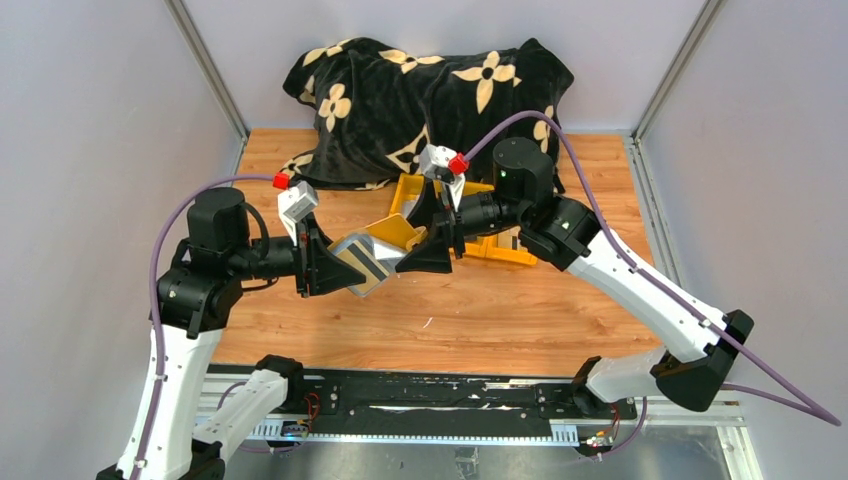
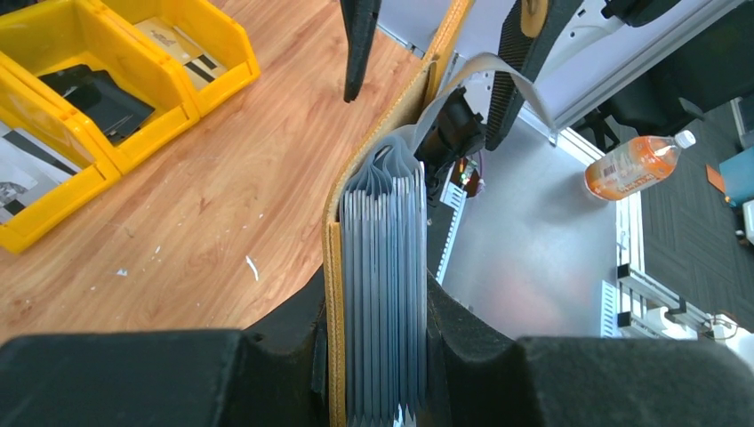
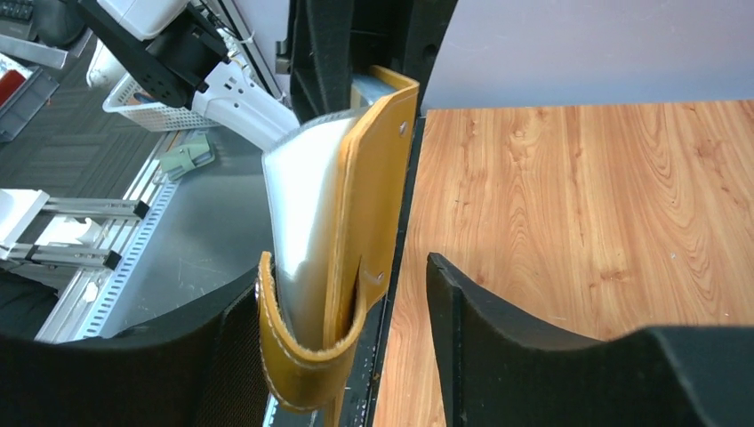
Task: Take the credit cards out of the card holder
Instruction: Open the card holder.
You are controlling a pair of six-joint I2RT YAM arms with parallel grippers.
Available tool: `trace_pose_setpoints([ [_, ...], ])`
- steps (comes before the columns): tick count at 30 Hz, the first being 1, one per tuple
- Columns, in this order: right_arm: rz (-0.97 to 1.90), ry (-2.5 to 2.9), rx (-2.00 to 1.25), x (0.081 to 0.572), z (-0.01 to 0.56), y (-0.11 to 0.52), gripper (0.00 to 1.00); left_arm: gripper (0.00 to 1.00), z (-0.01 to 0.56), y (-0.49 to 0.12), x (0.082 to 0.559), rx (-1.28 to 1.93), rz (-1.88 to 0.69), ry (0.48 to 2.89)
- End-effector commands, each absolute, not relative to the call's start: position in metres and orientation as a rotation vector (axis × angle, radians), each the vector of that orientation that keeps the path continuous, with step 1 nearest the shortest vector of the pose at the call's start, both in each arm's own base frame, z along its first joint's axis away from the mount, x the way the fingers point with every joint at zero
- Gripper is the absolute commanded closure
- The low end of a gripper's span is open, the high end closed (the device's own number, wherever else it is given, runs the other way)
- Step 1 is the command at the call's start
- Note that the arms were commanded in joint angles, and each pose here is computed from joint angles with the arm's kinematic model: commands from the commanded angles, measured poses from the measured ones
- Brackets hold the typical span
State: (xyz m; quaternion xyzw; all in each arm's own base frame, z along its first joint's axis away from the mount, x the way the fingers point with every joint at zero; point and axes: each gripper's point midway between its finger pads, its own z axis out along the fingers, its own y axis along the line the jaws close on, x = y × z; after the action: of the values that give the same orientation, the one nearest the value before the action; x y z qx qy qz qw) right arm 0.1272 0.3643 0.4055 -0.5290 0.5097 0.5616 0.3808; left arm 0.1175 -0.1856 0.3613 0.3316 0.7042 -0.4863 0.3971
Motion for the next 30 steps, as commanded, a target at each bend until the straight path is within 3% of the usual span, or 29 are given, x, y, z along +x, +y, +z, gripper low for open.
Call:
trace_pose_setpoints([
  [1, 1.414, 1.221, -1.413, 0.108, 0.405, 0.355, 0.38, 0.97, 0.38, -0.187, 0.11, 0.877, -1.247, 1.722],
  [6, 1.369, 1.211, -1.335, 0.117, 0.405, 0.359, 0.36, 0.98, 0.381, -0.187, 0.109, 0.875, -1.254, 1.724],
  [11, 1.303, 1.176, -1.212, 0.137, 0.43, 0.368, 0.41, 0.98, 0.38, -0.187, 0.108, 0.871, -1.265, 1.728],
  [20, 1.368, 1.08, -1.128, 0.139, 0.463, 0.376, 0.66, 0.99, 0.385, -0.187, 0.101, 0.883, -1.274, 1.707],
  [26, 1.559, 1.069, -1.247, 0.11, 0.457, 0.379, 0.97, 0.95, 0.382, -0.187, 0.104, 0.877, -1.26, 1.716],
  [27, 1.569, 1.075, -1.245, 0.11, 0.458, 0.379, 1.0, 0.89, 0.381, -0.186, 0.105, 0.873, -1.251, 1.719],
  [28, 1.572, 1.088, -1.229, 0.112, 0.459, 0.38, 1.0, 0.73, 0.381, -0.186, 0.106, 0.869, -1.246, 1.722],
  [29, 1.571, 1.092, -1.201, 0.116, 0.462, 0.38, 1.0, 0.49, 0.38, -0.186, 0.107, 0.864, -1.243, 1.726],
  [30, 1.578, 1.09, -1.167, 0.119, 0.467, 0.38, 1.0, 0.32, 0.379, -0.186, 0.107, 0.857, -1.245, 1.732],
])
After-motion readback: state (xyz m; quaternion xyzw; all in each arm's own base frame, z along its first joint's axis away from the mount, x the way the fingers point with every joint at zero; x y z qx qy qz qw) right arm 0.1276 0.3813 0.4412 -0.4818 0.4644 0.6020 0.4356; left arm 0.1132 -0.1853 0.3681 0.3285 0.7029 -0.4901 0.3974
